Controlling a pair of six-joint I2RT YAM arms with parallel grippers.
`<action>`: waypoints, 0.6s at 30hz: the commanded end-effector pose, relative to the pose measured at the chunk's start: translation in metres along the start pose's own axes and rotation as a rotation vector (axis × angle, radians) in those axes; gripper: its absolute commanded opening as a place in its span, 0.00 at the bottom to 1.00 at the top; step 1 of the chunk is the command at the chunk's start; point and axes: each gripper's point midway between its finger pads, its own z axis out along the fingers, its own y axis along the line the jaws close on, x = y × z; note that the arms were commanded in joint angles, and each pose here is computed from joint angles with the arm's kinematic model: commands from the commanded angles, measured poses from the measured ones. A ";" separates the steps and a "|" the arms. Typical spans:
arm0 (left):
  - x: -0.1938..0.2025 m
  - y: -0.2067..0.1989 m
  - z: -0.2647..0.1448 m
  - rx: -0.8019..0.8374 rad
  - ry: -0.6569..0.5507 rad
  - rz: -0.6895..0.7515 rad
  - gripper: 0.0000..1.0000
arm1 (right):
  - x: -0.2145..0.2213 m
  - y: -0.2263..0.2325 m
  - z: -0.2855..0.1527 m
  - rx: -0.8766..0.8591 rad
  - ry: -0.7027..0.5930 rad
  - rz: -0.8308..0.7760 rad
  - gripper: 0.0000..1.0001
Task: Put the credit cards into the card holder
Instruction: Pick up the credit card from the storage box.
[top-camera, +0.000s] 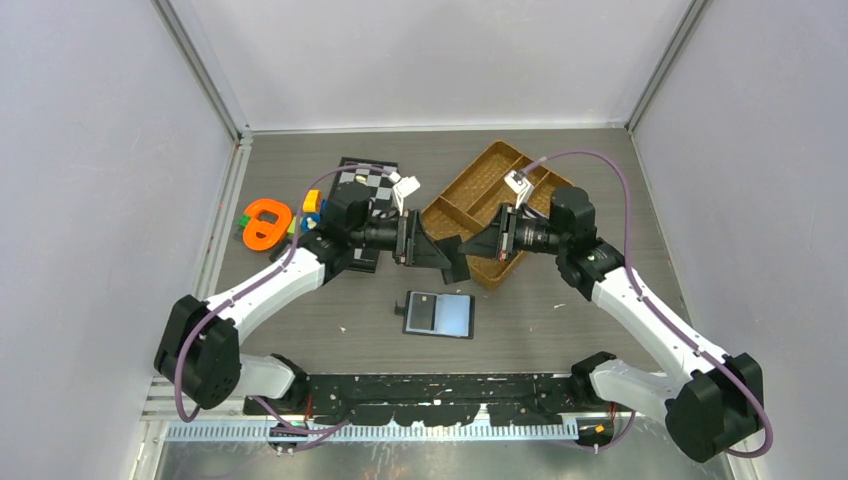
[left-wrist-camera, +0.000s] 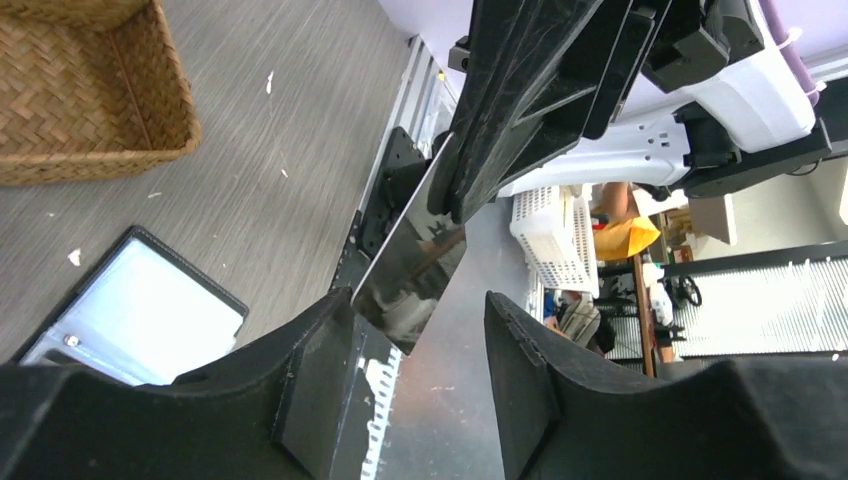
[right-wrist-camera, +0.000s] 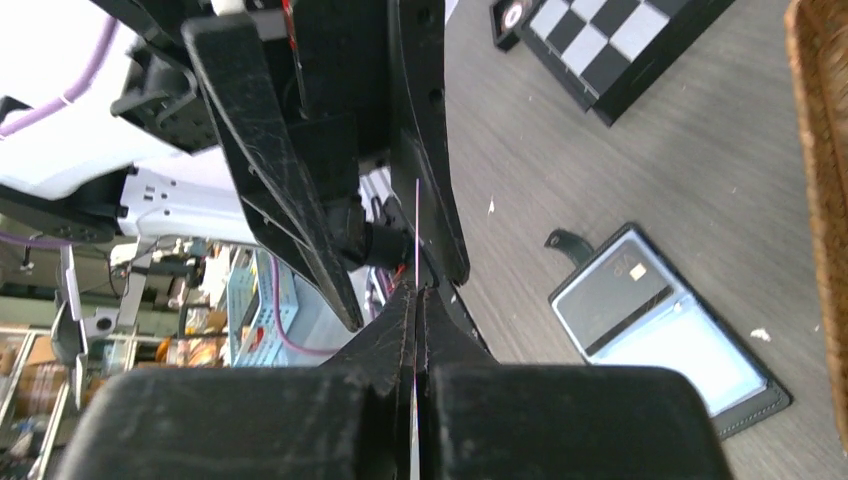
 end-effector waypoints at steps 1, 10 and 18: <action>-0.025 -0.029 -0.002 0.098 -0.133 0.037 0.50 | -0.033 0.022 -0.003 -0.053 -0.166 -0.082 0.01; -0.021 -0.023 -0.003 0.101 -0.183 -0.021 0.01 | -0.032 0.014 -0.005 -0.009 -0.192 -0.064 0.01; 0.030 0.047 -0.010 -0.217 -0.010 -0.072 0.00 | 0.007 -0.055 -0.026 0.376 -0.092 0.064 0.54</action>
